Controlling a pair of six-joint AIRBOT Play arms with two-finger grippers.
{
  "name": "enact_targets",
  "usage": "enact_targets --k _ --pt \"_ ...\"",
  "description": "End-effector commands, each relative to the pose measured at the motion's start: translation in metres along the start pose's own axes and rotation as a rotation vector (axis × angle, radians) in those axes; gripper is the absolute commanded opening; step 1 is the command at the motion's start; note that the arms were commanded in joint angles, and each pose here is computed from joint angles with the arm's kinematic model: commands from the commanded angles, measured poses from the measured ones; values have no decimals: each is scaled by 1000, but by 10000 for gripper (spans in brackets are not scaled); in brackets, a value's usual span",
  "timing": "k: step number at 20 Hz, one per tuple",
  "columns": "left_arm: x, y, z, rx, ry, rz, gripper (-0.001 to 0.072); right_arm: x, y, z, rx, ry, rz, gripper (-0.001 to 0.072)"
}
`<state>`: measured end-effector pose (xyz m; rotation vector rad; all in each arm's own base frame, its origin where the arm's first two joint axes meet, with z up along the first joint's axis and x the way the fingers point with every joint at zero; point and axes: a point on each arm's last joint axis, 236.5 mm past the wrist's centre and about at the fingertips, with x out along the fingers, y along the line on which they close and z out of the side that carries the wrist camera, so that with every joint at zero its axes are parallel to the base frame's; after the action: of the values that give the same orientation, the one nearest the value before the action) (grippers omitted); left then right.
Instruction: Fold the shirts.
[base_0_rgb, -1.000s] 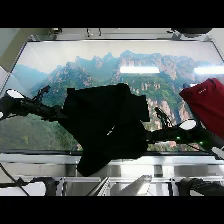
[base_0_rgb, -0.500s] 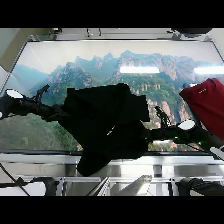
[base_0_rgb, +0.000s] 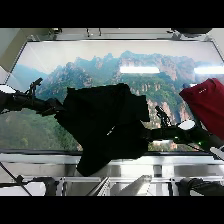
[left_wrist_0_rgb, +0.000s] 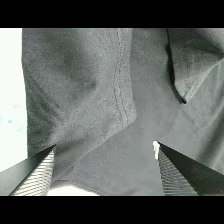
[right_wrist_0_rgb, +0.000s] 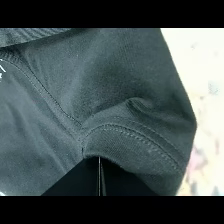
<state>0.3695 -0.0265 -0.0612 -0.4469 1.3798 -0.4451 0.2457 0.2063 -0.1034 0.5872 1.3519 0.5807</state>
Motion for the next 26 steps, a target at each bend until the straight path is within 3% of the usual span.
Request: enact_targets --k 1,5,7,12,15,16,17,18,26 --pt "5 11 -11 14 36 46 673 0 -1 0 0 -2 -3 20" --pt "4 30 -20 20 74 122 671 0 -1 0 0 -2 -3 20" --pt "5 28 -20 22 76 119 544 0 -1 0 0 -2 -2 20" --pt "21 6 -21 95 109 119 546 0 -1 0 0 -2 -2 20" --pt "30 17 -32 156 186 197 544 0 -1 0 0 -2 -2 20" --pt "33 18 -35 173 205 210 418 0 -1 0 0 -2 -2 20" --pt "36 17 -37 185 217 214 171 0 -1 0 0 -2 -2 20" --pt "38 13 -37 198 220 213 5 0 -1 0 1 -2 -2 20" --pt "9 -4 1 231 156 220 18 -6 23 30 -34 -83 64 20"
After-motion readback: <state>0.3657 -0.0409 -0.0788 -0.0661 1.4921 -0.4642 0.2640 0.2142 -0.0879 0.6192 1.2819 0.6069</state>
